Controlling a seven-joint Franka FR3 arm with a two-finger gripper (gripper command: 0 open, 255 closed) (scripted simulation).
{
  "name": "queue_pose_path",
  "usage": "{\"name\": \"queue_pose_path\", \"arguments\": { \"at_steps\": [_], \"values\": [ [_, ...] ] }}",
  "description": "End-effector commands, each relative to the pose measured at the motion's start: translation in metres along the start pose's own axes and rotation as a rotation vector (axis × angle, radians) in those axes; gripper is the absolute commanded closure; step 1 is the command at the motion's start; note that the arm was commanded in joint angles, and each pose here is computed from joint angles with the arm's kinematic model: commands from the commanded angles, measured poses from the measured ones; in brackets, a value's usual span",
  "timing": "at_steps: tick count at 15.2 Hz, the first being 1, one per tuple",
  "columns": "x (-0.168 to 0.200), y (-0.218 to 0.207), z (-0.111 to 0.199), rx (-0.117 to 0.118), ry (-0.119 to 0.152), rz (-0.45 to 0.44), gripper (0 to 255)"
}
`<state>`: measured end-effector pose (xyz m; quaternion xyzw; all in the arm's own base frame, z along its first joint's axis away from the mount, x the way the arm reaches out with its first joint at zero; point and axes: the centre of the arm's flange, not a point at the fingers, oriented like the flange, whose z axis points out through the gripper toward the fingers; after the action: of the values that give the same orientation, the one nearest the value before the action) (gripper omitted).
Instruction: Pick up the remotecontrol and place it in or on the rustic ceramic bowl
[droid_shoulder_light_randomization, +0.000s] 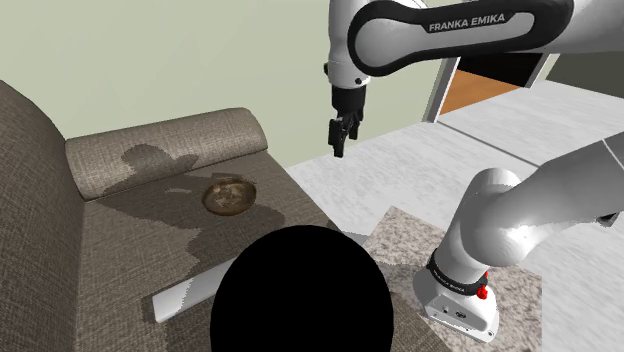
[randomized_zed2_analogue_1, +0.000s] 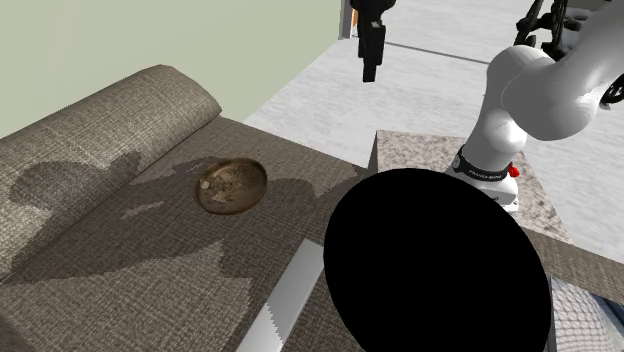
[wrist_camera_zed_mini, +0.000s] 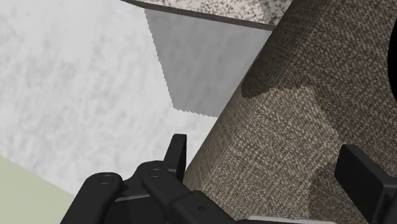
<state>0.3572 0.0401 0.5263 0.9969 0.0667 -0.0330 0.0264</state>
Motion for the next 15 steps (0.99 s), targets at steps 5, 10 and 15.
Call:
{"name": "queue_pose_path", "arguments": {
  "at_steps": [5, 10, 15],
  "values": [
    [0.049, -0.055, 0.027, 0.007, 0.015, -0.160, 0],
    [0.083, -0.106, 0.047, 0.012, 0.027, -0.293, 0],
    [0.110, -0.161, 0.066, 0.017, 0.039, -0.426, 0]
  ]
}}
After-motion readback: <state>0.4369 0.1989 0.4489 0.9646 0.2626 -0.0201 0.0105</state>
